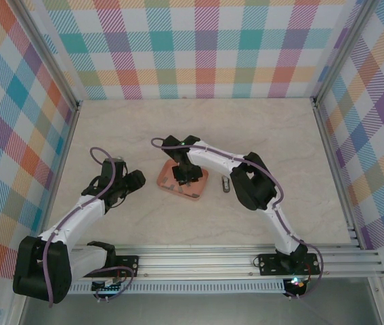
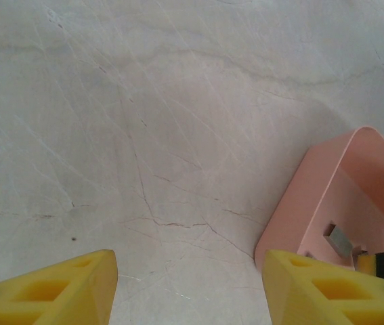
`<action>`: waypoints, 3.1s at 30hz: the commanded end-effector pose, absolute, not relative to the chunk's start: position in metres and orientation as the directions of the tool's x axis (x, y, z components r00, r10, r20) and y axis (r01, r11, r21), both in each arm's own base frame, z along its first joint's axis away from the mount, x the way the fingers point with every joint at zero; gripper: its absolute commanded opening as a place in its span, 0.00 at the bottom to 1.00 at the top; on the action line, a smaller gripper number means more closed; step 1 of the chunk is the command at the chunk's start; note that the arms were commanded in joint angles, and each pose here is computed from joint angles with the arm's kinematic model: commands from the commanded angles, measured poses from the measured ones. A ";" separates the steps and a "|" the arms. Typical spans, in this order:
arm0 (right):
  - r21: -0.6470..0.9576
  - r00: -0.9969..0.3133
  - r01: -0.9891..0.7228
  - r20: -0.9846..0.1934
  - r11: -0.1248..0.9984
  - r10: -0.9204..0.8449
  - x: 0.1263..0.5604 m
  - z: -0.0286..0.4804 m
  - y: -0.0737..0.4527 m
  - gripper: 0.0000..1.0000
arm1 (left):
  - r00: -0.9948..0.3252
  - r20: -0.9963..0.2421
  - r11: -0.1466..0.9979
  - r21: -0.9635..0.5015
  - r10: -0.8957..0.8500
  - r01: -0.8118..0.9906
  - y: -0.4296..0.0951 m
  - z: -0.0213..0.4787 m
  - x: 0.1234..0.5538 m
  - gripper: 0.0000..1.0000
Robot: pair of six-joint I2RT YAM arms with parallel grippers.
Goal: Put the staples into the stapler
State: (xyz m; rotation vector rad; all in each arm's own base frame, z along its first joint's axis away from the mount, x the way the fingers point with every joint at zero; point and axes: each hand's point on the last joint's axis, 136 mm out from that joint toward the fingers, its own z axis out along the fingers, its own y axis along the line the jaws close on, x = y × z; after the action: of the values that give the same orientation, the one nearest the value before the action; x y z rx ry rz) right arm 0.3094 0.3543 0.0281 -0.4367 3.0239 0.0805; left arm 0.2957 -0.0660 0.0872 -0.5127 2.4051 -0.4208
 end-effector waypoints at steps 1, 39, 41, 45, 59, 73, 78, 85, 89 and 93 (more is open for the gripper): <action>0.050 -0.955 -0.291 -0.069 0.955 -0.288 0.304 0.020 0.359 0.27 | -0.710 -0.531 0.873 -0.412 -0.463 -0.262 -0.061 0.088 0.300 0.59; 0.018 -0.954 -0.282 -0.113 0.959 -0.279 0.320 0.023 0.355 0.28 | -0.710 -0.534 0.874 -0.417 -0.459 -0.250 -0.063 0.091 0.301 0.59; 0.016 -0.954 -0.284 -0.105 0.959 -0.281 0.318 0.021 0.355 0.27 | -0.709 -0.535 0.873 -0.417 -0.459 -0.251 -0.063 0.091 0.300 0.59; 0.010 -0.955 -0.280 -0.103 0.960 -0.278 0.319 0.019 0.353 0.23 | -0.707 -0.537 0.873 -0.418 -0.460 -0.250 -0.062 0.092 0.300 0.59; 0.032 -0.940 -0.261 -0.234 0.965 -0.247 0.332 0.047 0.354 0.18 | -0.701 -0.549 0.873 -0.429 -0.456 -0.232 -0.064 0.095 0.298 0.59; 0.138 -0.874 -0.239 -0.462 0.961 -0.151 0.340 0.099 0.346 0.17 | -0.650 -0.638 0.867 -0.494 -0.414 -0.067 -0.082 0.114 0.310 0.59; 0.164 -0.835 -0.242 -0.538 0.956 -0.118 0.336 0.118 0.334 0.18 | -0.624 -0.676 0.858 -0.514 -0.392 0.017 -0.092 0.128 0.318 0.60; 0.149 -0.785 -0.229 -0.613 0.962 -0.092 0.327 0.137 0.306 0.18 | -0.618 -0.706 0.861 -0.500 -0.346 0.090 -0.100 0.119 0.316 0.64; 0.123 -0.772 -0.234 -0.627 0.964 -0.107 0.318 0.142 0.290 0.18 | -0.614 -0.723 0.847 -0.508 -0.319 0.158 -0.113 0.124 0.316 0.67; 0.079 -0.767 -0.225 -0.629 0.971 -0.127 0.311 0.141 0.272 0.18 | -0.633 -0.730 0.823 -0.508 -0.256 0.253 -0.132 0.129 0.311 0.71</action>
State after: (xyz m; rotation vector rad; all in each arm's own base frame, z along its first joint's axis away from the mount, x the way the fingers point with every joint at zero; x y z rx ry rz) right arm 0.3092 0.2850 0.1367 -0.2482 2.4843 0.2501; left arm 0.3108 -0.1127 0.1144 -0.1360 2.1809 -0.6748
